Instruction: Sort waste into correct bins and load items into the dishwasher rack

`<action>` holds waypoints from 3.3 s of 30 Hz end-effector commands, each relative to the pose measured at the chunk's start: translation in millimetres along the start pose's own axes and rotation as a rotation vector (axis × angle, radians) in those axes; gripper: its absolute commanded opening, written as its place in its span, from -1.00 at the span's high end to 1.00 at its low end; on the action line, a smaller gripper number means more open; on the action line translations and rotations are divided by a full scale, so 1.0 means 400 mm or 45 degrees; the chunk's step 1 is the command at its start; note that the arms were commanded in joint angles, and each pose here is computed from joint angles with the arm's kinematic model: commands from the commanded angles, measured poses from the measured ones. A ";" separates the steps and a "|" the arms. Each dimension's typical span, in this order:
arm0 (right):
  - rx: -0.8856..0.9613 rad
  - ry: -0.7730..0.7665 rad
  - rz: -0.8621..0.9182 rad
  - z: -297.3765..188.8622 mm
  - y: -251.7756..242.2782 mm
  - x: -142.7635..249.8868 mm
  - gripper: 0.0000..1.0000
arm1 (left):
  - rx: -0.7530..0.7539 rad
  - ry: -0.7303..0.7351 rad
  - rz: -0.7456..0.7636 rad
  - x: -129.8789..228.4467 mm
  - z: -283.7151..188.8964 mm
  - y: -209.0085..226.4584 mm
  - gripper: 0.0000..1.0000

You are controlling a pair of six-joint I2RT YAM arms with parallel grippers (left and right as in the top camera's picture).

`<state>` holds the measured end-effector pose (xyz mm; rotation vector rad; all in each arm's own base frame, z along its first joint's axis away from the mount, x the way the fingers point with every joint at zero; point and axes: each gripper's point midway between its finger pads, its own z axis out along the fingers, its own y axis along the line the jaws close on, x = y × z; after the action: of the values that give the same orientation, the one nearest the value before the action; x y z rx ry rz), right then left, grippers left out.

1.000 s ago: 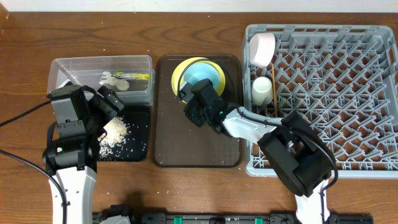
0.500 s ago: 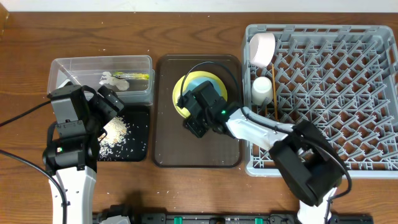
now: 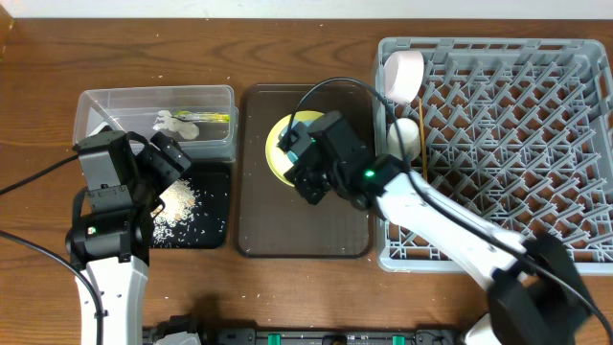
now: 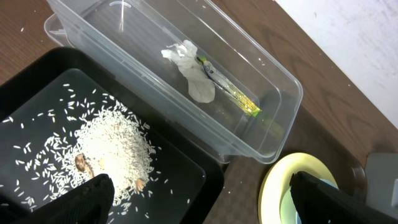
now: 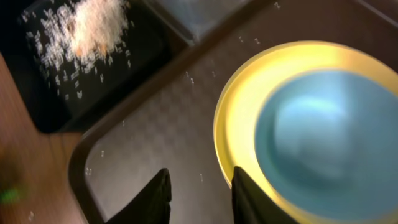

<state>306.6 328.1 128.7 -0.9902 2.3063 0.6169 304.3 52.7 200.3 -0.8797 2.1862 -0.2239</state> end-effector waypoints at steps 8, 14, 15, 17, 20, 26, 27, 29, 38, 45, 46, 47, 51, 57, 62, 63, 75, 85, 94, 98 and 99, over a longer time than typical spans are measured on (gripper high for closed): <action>0.207 0.136 0.178 -0.220 -0.112 -0.117 0.35 | 0.003 -0.025 -0.001 -0.020 -0.010 -0.006 -0.87; 0.217 0.205 0.214 -0.245 -0.123 -0.122 0.38 | 0.003 -0.025 -0.001 -0.020 -0.010 -0.006 -0.87; 0.215 0.221 0.215 -0.236 -0.123 -0.116 0.39 | 0.003 -0.025 -0.001 -0.020 -0.010 -0.006 -0.87; 0.207 0.254 0.211 -0.215 -0.118 -0.105 0.49 | 0.003 -0.025 -0.001 -0.020 -0.010 -0.006 -0.87; 0.189 0.260 0.186 -0.173 -0.103 -0.109 0.51 | 0.003 -0.025 -0.001 -0.020 -0.010 -0.006 -0.87; 0.159 0.233 0.176 -0.115 -0.072 -0.126 0.77 | 0.004 -0.025 -0.001 -0.019 -0.010 -0.006 -0.87; 0.159 0.224 0.169 -0.109 -0.070 -0.131 0.74 | 0.004 -0.025 -0.001 -0.019 -0.010 -0.006 -0.87; 0.156 0.222 0.158 -0.095 -0.064 -0.133 0.66 | 0.003 -0.025 -0.001 -0.020 -0.010 -0.006 -0.87; 0.255 0.344 0.112 -0.011 -0.087 -0.075 0.49 | 0.003 -0.025 -0.001 -0.020 -0.010 -0.006 -0.87; 0.255 0.447 0.121 0.069 -0.104 -0.016 0.49 | 0.003 -0.025 -0.001 -0.020 -0.010 -0.006 -0.87; 0.255 0.465 0.123 0.081 -0.107 -0.006 0.49 | 0.003 -0.025 -0.001 -0.020 -0.010 -0.006 -0.87; 0.255 0.479 0.126 0.091 -0.109 0.003 0.49 | 0.003 -0.025 -0.001 -0.020 -0.010 -0.006 -0.87; 0.253 0.509 0.129 0.125 -0.116 0.025 0.53 | 0.003 -0.025 -0.001 -0.020 -0.010 -0.006 -0.87; 0.243 0.490 0.105 0.167 -0.104 0.024 0.56 | 0.003 -0.025 -0.001 -0.020 -0.010 -0.006 -0.87; 0.230 0.453 0.053 0.190 -0.096 0.009 0.55 | 0.003 -0.025 -0.001 -0.020 -0.010 -0.006 -0.87; 0.227 0.454 0.041 0.193 -0.095 0.009 0.55 | 0.004 -0.025 -0.001 -0.019 -0.010 -0.006 -0.87; 0.267 0.505 0.034 0.223 -0.119 0.045 0.53 | 0.004 -0.025 -0.001 -0.019 -0.010 -0.006 -0.87; 0.269 0.558 0.039 0.220 -0.119 0.072 0.68 | 0.004 -0.025 -0.001 -0.019 -0.010 -0.006 -0.87; 0.319 0.593 0.032 0.209 -0.135 0.087 0.70 | 0.004 -0.025 -0.001 -0.019 -0.010 -0.006 -0.87; 0.319 0.601 0.033 0.207 -0.134 0.090 0.70 | 0.004 -0.025 -0.001 -0.019 -0.010 -0.006 -0.87; 0.319 0.605 0.034 0.206 -0.134 0.091 0.70 | 0.003 -0.025 -0.001 -0.020 -0.010 -0.006 -0.87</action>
<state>352.0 326.8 37.0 -1.0528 2.7254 0.1258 304.4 52.7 200.3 -0.8795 2.1859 -0.2240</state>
